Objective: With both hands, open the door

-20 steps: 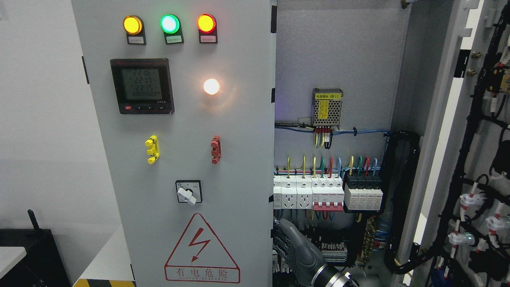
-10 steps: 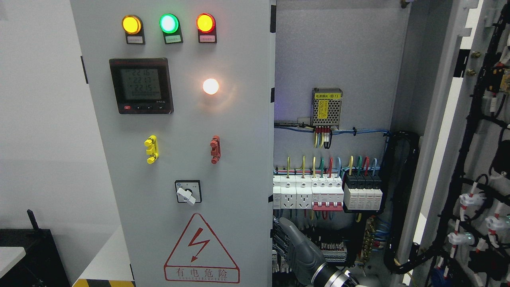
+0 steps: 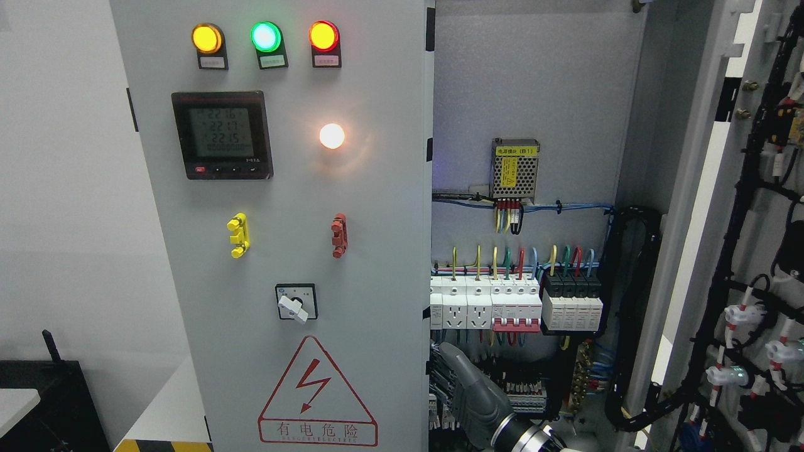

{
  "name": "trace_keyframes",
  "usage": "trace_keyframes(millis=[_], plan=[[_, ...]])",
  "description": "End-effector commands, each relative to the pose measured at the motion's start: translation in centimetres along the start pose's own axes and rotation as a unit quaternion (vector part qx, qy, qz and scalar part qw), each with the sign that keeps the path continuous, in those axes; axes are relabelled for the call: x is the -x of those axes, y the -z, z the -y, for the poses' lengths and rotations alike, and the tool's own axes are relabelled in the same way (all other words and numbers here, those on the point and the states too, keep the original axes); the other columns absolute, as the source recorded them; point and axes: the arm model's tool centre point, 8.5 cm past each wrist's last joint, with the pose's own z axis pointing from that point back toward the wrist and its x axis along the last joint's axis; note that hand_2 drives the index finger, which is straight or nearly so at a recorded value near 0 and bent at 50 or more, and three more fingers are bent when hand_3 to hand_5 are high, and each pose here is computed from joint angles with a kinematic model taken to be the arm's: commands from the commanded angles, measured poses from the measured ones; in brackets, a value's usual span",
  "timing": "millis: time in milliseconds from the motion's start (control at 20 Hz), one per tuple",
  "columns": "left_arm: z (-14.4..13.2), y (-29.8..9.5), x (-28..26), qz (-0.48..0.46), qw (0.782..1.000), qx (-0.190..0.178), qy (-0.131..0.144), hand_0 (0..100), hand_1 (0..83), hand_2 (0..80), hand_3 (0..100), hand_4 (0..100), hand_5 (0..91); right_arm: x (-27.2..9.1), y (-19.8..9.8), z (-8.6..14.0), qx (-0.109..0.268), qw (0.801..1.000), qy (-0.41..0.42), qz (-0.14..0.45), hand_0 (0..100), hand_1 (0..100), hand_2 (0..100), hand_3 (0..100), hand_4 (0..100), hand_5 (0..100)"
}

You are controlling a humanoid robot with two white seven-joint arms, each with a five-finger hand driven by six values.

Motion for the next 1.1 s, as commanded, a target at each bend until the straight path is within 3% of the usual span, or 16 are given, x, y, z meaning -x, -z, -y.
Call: trace_keyframes(millis=[0, 601, 751, 1052], plan=[[-0.1, 0.1, -0.8, 0.012, 1.000, -0.001, 0.001, 0, 0.0, 0.0, 0, 0, 0.0, 0.0, 0.0, 0.1, 0.001, 1.000, 0.000, -0.002, 38, 0, 0, 0, 0, 0], [0.0, 0.1, -0.9, 0.013, 1.000, 0.000, 0.002, 0, 0.0, 0.0, 0, 0, 0.0, 0.1, -0.3, -0.5, -0.009, 1.000, 0.014, 0.012, 38, 0, 0, 0, 0, 0], [-0.1, 0.1, -0.8, 0.012, 1.000, -0.001, 0.001, 0, 0.0, 0.0, 0, 0, 0.0, -0.2, -0.2, -1.1, -0.039, 0.999, 0.011, 0.015, 38, 0, 0, 0, 0, 0], [-0.1, 0.1, -0.8, 0.012, 1.000, -0.001, 0.001, 0, 0.0, 0.0, 0, 0, 0.0, -0.1, -0.5, -1.4, -0.049, 0.999, 0.010, 0.016, 38, 0, 0, 0, 0, 0]])
